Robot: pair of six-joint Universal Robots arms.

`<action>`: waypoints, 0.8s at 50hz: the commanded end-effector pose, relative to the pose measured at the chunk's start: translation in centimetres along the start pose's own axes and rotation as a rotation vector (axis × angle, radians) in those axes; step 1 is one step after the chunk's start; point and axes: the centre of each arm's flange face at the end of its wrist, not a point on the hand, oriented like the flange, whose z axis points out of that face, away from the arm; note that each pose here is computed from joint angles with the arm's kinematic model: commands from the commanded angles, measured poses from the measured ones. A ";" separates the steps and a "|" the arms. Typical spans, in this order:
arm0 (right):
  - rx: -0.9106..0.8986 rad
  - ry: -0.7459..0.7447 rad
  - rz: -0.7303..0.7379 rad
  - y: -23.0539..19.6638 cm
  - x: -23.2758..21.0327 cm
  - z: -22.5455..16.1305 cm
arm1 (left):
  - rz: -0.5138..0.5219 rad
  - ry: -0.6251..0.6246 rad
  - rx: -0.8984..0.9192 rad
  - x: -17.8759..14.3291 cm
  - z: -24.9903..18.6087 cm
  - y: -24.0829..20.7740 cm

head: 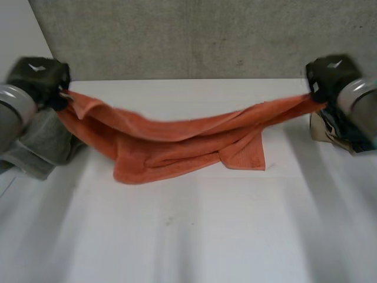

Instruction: Fold the laundry.

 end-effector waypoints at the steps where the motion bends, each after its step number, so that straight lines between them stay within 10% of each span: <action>1: 0.092 0.032 -0.035 -7.8 4.3 -6.7 | -0.107 0.056 -0.014 -2.1 -2.4 -2.5; 19: -0.101 -0.128 -0.096 -2.1 -0.4 -3.8 | -0.161 0.118 -0.236 0.5 6.1 6.6; 31: 0.740 0.376 0.117 -14.1 5.7 1.9 | -0.335 -0.085 0.579 -5.6 8.6 -12.1; 40: 0.799 0.320 0.152 -15.0 5.0 -0.8 | -0.429 -0.075 0.589 -5.8 8.3 -11.5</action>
